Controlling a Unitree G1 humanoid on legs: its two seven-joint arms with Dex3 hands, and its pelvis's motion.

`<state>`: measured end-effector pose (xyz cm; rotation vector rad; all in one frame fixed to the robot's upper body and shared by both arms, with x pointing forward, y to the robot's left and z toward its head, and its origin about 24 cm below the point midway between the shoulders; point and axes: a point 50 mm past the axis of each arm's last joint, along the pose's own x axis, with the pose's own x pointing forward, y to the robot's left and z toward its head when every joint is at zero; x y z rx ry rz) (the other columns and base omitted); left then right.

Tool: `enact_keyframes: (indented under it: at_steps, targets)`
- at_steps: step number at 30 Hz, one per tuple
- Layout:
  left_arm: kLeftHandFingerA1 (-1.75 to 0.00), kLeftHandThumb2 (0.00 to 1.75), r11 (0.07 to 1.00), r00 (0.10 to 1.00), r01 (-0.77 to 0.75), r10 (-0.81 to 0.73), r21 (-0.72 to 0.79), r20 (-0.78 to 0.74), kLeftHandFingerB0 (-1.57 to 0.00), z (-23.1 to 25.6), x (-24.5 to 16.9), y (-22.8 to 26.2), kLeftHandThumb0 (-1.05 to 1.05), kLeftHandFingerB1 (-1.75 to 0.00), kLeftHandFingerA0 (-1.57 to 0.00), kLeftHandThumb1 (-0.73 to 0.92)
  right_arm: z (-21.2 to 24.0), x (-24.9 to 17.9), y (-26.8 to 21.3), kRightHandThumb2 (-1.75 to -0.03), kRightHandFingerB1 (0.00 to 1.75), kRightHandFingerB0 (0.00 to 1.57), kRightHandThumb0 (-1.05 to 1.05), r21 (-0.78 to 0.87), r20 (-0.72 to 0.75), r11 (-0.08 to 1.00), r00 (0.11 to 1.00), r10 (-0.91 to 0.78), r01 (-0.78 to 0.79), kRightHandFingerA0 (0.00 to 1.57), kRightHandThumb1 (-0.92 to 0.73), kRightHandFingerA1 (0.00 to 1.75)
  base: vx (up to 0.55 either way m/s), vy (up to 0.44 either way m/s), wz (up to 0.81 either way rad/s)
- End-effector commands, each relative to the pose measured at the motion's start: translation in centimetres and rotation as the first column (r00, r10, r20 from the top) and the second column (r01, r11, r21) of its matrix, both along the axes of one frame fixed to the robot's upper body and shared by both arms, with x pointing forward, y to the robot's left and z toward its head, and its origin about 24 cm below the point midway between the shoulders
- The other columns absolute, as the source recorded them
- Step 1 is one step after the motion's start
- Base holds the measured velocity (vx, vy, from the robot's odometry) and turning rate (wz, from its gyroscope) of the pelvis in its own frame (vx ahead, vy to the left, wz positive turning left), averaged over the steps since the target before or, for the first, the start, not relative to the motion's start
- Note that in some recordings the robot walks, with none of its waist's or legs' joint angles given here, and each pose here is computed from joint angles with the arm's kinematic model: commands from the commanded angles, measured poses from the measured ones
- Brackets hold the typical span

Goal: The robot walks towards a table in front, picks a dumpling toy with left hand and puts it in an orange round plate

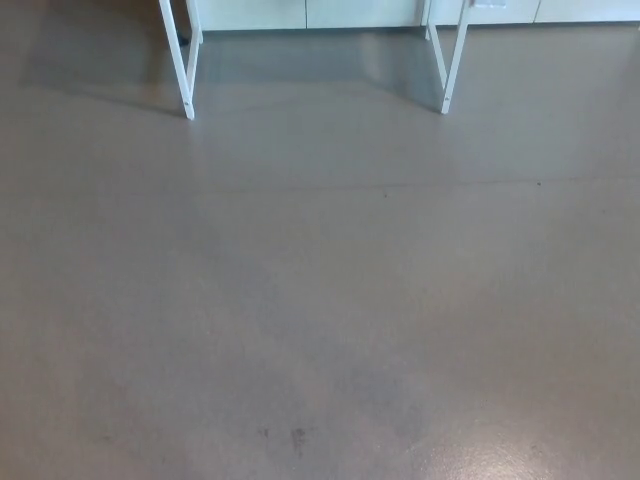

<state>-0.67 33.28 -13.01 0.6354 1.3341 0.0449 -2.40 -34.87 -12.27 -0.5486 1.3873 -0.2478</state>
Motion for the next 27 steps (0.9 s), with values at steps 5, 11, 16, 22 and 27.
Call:
enact_keyframes:
  at_steps: [5, 11, 16, 22, 27]
  targets:
    - [-0.84, 0.6, 0.997, 0.997, 0.066, -0.067, 0.032, 0.031, -0.2, 0.52, 0.07, 0.6, -0.34, -0.29, -0.6, 0.68, 0.54, -0.14, -0.7, -0.82, 0.45, 0.34, -0.51, -0.03, 0.027, 0.999, 1.0, 0.014, -0.013, 0.65, -0.57, 0.56, 0.0, 0.0, 0.0]
    - [-0.83, 0.61, 0.997, 0.997, 0.075, -0.075, 0.028, 0.024, -0.2, 0.49, 0.42, 0.64, -0.37, -0.29, -0.61, 0.69, 0.46, -0.14, -0.54, -0.83, 0.46, 0.36, -0.51, -0.024, 0.046, 1.0, 0.999, -0.007, 0.008, 0.69, -0.57, 0.58, 0.0, 0.0, 0.0]
    - [-0.81, 0.6, 0.996, 0.996, 0.08, -0.08, 0.027, 0.026, -0.21, 0.46, 0.41, 0.56, -0.35, -0.29, -0.62, 0.68, 0.42, -0.07, -0.5, -0.81, 0.45, 0.34, -0.51, -0.031, 0.03, 0.999, 0.999, 0.02, -0.019, 0.7, -0.57, 0.57, 0.03, -0.019, 0.02]
    - [-0.88, 0.61, 0.996, 0.996, 0.087, -0.088, 0.031, 0.032, -0.2, 0.46, 0.77, 0.56, -0.37, -0.3, -0.59, 0.69, 0.36, 0.43, -0.47, -0.82, 0.45, 0.35, -0.51, -0.028, 0.039, 0.999, 0.999, 0.022, -0.02, 0.71, -0.57, 0.57, 0.0, -0.005, 0.11]
    - [-0.89, 0.6, 0.997, 0.996, 0.069, -0.071, 0.026, 0.061, -0.21, 0.49, 1.05, 0.5, -0.34, -0.29, -0.62, 0.69, 0.35, 0.7, -0.53, -0.81, 0.45, 0.36, -0.52, -0.029, 0.042, 0.999, 0.999, 0.021, -0.019, 0.7, -0.57, 0.56, 0.06, 0.186, -0.11]
